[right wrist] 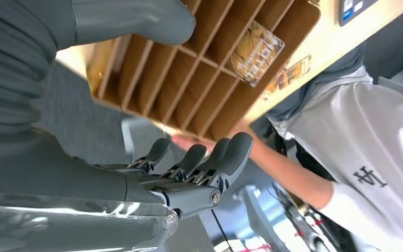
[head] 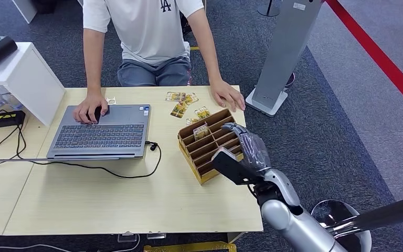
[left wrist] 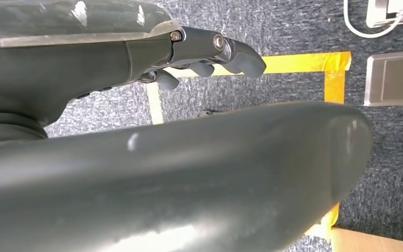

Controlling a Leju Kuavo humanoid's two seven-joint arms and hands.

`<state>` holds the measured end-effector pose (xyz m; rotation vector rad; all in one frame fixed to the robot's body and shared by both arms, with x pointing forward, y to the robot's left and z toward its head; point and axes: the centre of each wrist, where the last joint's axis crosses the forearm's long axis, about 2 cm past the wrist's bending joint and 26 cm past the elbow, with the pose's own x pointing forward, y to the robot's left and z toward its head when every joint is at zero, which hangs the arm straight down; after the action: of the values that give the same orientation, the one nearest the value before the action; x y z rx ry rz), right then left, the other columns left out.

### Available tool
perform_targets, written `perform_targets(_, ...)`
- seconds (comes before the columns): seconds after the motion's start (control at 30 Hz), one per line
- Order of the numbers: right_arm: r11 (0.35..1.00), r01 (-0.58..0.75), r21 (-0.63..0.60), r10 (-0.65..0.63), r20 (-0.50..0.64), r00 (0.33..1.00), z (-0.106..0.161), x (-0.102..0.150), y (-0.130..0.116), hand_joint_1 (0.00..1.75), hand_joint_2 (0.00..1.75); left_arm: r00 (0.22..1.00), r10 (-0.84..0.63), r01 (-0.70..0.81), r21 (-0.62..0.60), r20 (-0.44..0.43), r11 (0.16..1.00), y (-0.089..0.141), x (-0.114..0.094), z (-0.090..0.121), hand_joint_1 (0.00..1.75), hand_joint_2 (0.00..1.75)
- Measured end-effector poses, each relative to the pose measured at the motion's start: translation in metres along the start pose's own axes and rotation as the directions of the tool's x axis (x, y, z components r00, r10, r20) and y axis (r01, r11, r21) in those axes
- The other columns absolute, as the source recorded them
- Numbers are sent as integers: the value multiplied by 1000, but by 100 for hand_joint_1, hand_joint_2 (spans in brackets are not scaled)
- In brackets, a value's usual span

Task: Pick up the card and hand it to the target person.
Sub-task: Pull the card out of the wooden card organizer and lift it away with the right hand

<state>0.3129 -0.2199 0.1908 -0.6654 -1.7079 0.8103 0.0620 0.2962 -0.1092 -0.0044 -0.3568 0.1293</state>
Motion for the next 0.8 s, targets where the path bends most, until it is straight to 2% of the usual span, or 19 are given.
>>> perform_targets(0.1,990,-141,6,141,36,989,-10,13,-6,41,175,1000,-9,9,-4,7,1000,0,3,-1,0,0)
perform_targets(0.3,927,-374,24,370,104,923,-27,34,-8,64,175,1000,-21,21,-10,13,1000,-1,9,-2,0,0)
perform_targets(0.4,883,-468,25,461,131,877,-37,41,-5,65,175,999,-29,30,-12,17,999,-1,12,-2,0,0)
perform_targets(0.57,814,-580,26,572,140,808,-51,43,2,66,175,999,-34,34,-13,19,999,-2,14,-3,0,0)
perform_targets(0.8,756,-652,53,641,144,754,-63,37,12,55,175,999,-34,35,-13,21,999,-2,16,-3,0,0)
